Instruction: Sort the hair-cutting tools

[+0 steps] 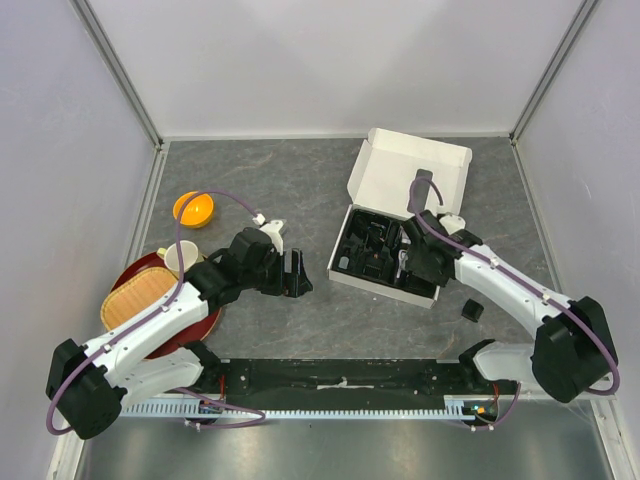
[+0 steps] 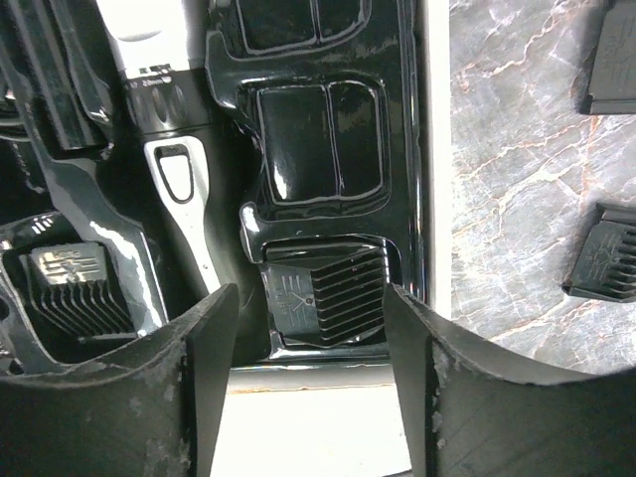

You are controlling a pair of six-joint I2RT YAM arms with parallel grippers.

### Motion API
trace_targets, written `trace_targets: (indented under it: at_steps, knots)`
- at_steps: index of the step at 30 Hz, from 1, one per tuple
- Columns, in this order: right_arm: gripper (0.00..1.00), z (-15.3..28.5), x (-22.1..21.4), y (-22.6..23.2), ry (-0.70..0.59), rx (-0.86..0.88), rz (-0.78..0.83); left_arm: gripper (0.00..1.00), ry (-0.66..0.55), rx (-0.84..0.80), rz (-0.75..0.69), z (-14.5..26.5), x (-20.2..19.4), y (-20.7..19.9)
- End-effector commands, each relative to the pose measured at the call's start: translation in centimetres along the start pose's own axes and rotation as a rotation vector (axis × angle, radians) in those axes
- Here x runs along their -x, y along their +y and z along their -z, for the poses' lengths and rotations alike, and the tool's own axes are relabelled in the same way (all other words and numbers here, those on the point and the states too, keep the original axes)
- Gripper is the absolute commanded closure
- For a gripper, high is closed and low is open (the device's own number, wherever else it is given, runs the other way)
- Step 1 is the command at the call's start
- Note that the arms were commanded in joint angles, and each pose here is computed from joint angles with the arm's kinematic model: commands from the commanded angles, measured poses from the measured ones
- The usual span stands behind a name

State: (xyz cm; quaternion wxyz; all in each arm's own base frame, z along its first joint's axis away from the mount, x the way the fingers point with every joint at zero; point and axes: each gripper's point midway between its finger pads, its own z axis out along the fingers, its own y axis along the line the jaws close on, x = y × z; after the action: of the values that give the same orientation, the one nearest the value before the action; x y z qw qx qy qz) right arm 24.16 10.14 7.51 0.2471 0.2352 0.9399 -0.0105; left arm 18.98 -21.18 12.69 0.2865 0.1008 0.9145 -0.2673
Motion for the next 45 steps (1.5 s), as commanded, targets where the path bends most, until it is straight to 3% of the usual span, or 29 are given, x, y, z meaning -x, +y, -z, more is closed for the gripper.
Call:
trace_targets:
  at_steps: [1,7,17,26,36,45]
  knots:
    - [0.40,1.7,2.2,0.3,-0.068,0.020,0.012,0.12,-0.040,-0.012,-0.013,0.6,1.2,-0.7]
    - [0.58,0.4,1.3,0.1,-0.037,0.001,0.059,0.12,-0.039,-0.014,-0.011,0.6,1.2,-0.7]
    - [0.63,-1.6,0.0,-0.9,-0.008,-0.058,0.106,0.12,-0.040,-0.011,-0.011,0.6,1.2,-0.6]
    - [0.65,-2.2,-0.5,-1.5,0.009,-0.091,0.131,0.12,-0.047,-0.009,-0.018,0.7,1.5,-0.7]
    - [0.60,2.1,4.5,0.1,-0.143,-0.033,0.056,0.12,-0.047,0.019,-0.027,1.0,1.9,-0.4]
    - [0.55,2.0,8.5,-6.4,-0.271,-0.239,-0.076,0.12,-0.049,0.076,-0.027,1.6,2.0,0.4]
